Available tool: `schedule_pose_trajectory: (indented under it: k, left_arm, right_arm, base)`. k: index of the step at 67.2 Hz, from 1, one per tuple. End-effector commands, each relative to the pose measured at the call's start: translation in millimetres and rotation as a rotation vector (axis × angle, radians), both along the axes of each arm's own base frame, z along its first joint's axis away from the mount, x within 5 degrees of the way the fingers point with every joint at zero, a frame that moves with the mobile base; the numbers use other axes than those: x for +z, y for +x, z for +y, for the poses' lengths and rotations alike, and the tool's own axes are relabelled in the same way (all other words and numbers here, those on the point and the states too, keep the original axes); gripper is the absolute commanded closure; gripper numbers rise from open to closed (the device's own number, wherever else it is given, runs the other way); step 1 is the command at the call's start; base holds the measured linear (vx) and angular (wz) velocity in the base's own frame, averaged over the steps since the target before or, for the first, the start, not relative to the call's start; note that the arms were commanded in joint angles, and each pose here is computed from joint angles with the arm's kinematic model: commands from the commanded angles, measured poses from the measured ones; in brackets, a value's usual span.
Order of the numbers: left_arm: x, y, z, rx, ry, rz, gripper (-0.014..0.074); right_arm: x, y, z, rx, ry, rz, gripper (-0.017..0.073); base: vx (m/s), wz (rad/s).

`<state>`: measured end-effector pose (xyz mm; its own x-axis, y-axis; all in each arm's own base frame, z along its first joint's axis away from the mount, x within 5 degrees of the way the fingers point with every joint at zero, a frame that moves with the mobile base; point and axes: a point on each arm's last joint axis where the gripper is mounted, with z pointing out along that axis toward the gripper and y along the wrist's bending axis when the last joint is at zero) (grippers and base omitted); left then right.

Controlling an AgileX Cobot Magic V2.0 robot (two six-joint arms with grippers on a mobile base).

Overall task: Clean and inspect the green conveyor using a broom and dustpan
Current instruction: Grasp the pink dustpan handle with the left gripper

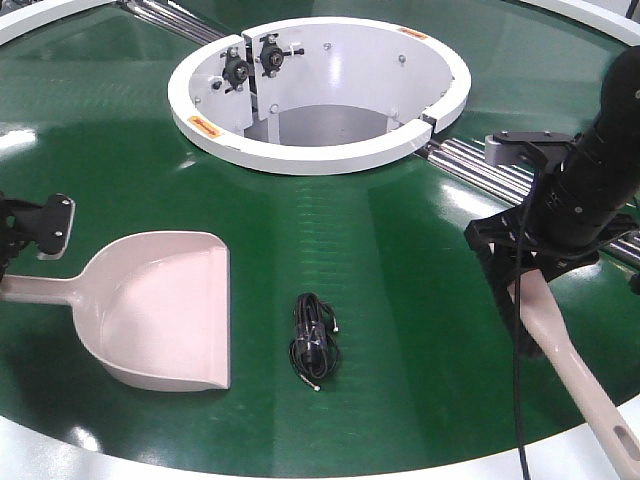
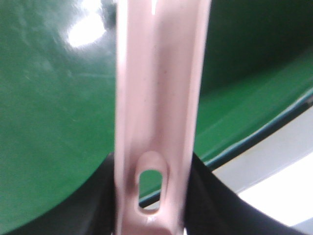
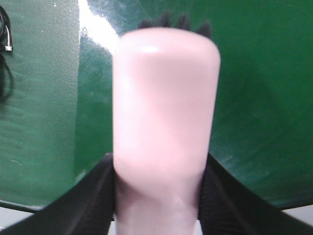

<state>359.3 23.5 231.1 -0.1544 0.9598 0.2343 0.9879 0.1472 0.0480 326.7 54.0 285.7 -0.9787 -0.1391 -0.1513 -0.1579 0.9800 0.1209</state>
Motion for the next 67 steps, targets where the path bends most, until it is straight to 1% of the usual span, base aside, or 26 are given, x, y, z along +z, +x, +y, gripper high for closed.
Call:
schedule_pose_trajectory:
  k: [1, 6, 13, 25, 30, 39, 47, 55, 67]
  left_arm:
    - [26, -6, -10.4, -0.017, 0.005, -0.046, 0.0602]
    - [26, -5, -18.1, -0.032, 0.008, -0.048, 0.0602]
    - [26, -5, -29.7, -0.024, 0.005, -0.058, 0.0602]
    - [26, -6, -48.9, -0.077, 0.003, -0.059, 0.0602]
    - [26, -7, -57.0, -0.085, 0.002, -0.062, 0.0602]
    - [26, -8, -68.2, -0.082, -0.005, -0.070, 0.0602]
    - [26, -10, -78.3, -0.103, -0.015, -0.069, 0.0602]
    - [25, -11, -84.8, -0.105, -0.030, -0.068, 0.0602]
    - [25, -13, -94.6, -0.115, -0.039, -0.068, 0.0602]
  right_arm:
    - [22, -10, -3, 0.006, 0.008, -0.021, 0.0563]
    - [22, -10, -3, 0.006, 0.008, -0.021, 0.0563]
    - [22, -10, -3, 0.006, 0.008, -0.021, 0.0563]
    - [22, -10, -3, 0.006, 0.008, -0.021, 0.0563]
    - [22, -10, -3, 0.006, 0.008, -0.021, 0.0563]
    - [22, -10, -3, 0.006, 0.008, -0.021, 0.0563]
    - [22, -10, -3, 0.006, 0.008, -0.021, 0.0563]
    - [22, -10, -3, 0.006, 0.008, -0.021, 0.0563]
    - [22, -10, -2, 0.006, 0.008, -0.021, 0.0563]
  base:
    - [0.00, 0.00]
    - [0.00, 0.00]
    - [0.00, 0.00]
    - [0.00, 0.00]
    - [0.00, 0.00]
    - [0.00, 0.00]
    - [0.00, 0.00]
    - [0.00, 0.00]
    - [0.00, 0.00]
